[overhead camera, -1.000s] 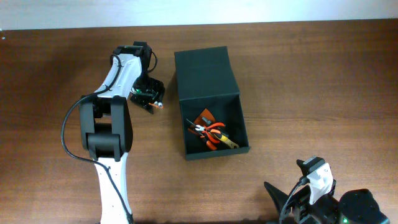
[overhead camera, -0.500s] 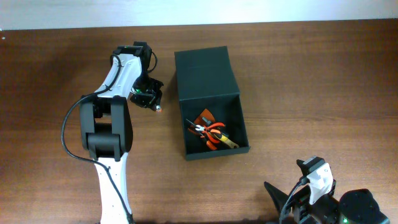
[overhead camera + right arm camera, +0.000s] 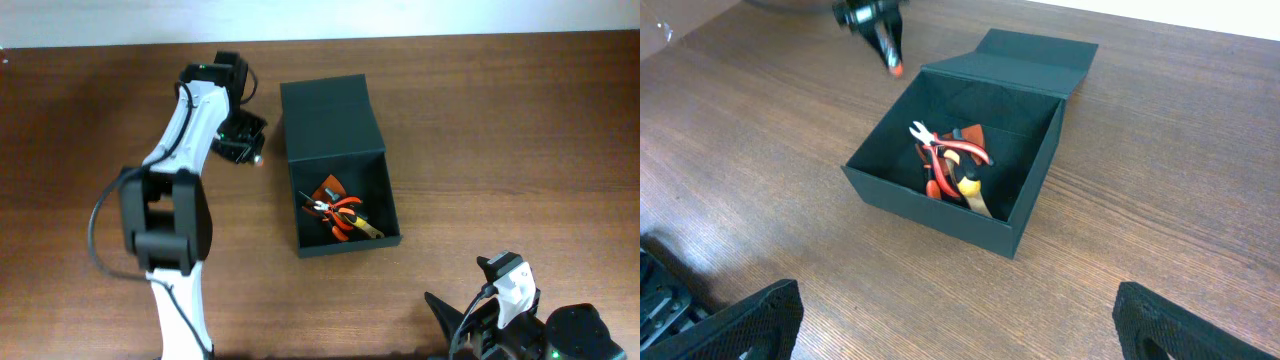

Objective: Pack container
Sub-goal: 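Carry the socket rail into the box and release it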

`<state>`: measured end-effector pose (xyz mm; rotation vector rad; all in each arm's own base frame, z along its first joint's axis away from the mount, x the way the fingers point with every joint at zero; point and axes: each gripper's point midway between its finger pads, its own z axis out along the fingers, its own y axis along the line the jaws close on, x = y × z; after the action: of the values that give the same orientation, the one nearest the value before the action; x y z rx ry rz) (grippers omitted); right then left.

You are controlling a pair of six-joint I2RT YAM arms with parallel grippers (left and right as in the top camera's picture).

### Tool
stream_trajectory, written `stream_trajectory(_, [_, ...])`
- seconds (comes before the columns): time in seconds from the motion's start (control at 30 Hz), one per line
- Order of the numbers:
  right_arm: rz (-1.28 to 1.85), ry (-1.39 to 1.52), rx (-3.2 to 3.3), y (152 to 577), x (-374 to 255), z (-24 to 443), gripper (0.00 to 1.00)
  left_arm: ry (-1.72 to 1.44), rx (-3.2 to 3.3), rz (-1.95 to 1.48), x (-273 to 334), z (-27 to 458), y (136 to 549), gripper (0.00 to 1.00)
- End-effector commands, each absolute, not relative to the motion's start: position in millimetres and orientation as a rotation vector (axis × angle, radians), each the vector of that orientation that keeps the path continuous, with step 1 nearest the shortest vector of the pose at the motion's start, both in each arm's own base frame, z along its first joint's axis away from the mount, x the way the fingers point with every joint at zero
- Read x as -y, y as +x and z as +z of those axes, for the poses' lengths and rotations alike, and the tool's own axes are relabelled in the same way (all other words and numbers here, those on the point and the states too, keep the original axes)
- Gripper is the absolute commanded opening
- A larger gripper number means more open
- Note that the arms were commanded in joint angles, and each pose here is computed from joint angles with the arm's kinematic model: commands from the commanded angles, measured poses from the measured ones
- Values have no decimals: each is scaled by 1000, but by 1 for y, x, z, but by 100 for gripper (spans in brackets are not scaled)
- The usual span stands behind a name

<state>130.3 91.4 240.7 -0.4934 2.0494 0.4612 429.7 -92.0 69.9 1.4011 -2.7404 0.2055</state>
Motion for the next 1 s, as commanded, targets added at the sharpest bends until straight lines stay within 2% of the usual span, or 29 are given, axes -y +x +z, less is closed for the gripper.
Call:
stream_trajectory(0.0, [458, -481, -2043, 131, -90, 241, 99, 1374, 2932, 370, 113, 154, 426, 9])
stream_trajectory(0.17, [458, -481, -2043, 131, -90, 241, 99, 1262, 3052, 506, 153, 203, 405, 9])
stream_trajectory(0.33, [458, -481, -2043, 131, -90, 241, 99, 1224, 3036, 542, 209, 208, 378, 9])
stream_trajectory(0.5, [458, -481, -2043, 131, -90, 241, 99, 1255, 2950, 559, 267, 191, 344, 9])
stream_trajectory(0.63, [458, -481, -2043, 131, -90, 241, 99, 1316, 2865, 551, 304, 160, 319, 9])
stream_trajectory(0.97, [458, -481, -2043, 131, -90, 241, 99, 1458, 2723, 468, 332, 88, 293, 9])
